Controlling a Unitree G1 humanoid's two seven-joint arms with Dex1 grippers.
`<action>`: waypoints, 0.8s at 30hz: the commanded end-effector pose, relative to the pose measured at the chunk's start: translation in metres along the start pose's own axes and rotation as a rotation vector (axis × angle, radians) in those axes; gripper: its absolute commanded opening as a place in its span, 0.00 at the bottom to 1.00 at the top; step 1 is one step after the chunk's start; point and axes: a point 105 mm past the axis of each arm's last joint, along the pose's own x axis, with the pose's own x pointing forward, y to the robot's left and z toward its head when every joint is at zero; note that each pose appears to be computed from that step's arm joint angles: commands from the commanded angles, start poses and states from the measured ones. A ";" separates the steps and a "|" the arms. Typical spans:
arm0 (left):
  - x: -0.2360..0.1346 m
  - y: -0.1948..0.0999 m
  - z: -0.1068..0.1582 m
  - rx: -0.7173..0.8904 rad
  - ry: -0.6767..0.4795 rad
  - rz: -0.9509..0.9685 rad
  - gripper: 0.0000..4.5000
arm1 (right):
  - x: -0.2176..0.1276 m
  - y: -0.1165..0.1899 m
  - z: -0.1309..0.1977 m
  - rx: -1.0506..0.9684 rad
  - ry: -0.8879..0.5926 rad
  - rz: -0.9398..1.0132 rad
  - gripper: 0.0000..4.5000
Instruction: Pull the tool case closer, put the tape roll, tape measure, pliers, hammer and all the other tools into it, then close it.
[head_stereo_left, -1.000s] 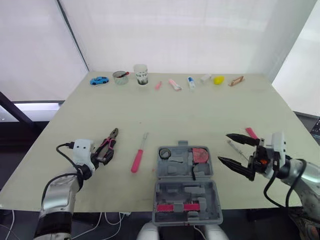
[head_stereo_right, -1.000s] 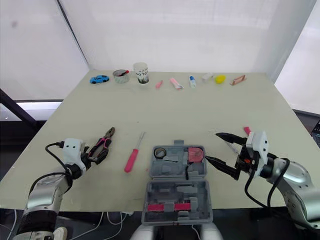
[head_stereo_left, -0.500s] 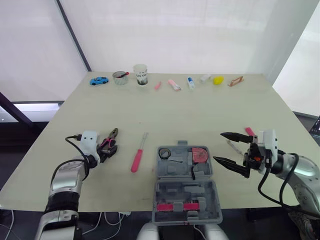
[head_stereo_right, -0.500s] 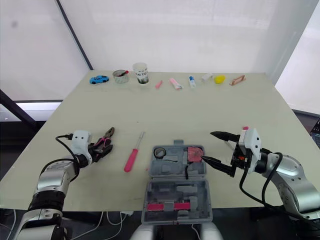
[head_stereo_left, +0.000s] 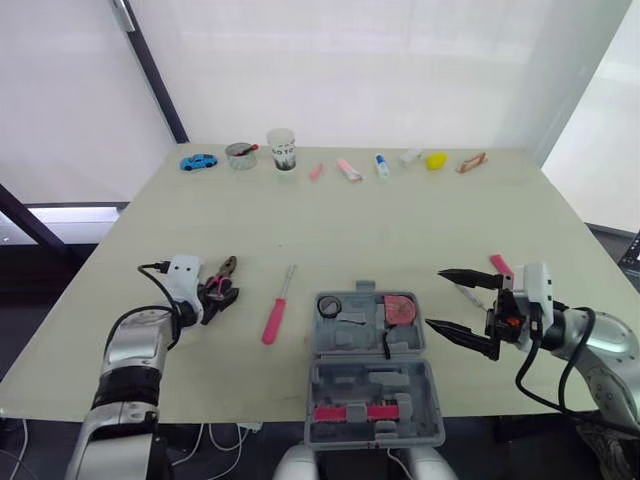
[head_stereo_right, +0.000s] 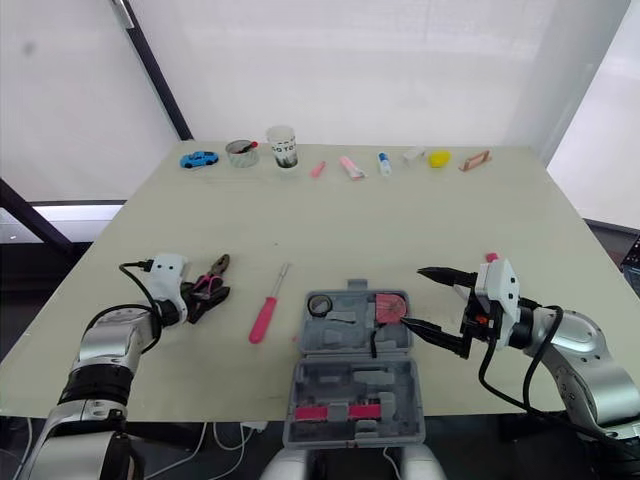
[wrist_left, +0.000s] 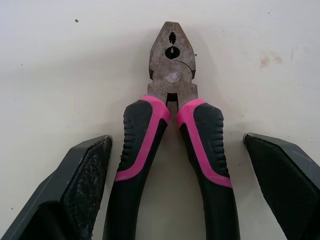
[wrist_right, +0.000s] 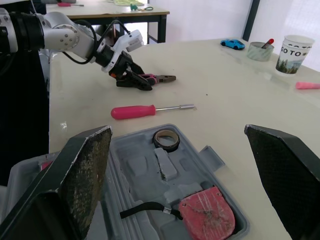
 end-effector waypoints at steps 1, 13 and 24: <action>-0.002 0.007 0.005 0.033 0.003 0.008 1.00 | 0.001 0.002 0.007 -0.024 -0.026 0.011 0.99; -0.001 0.009 0.014 0.022 -0.017 -0.007 0.57 | 0.007 0.006 0.007 -0.017 -0.041 0.016 1.00; -0.011 -0.027 0.076 0.294 -0.095 -0.289 0.57 | 0.011 0.005 0.017 -0.028 -0.044 0.067 1.00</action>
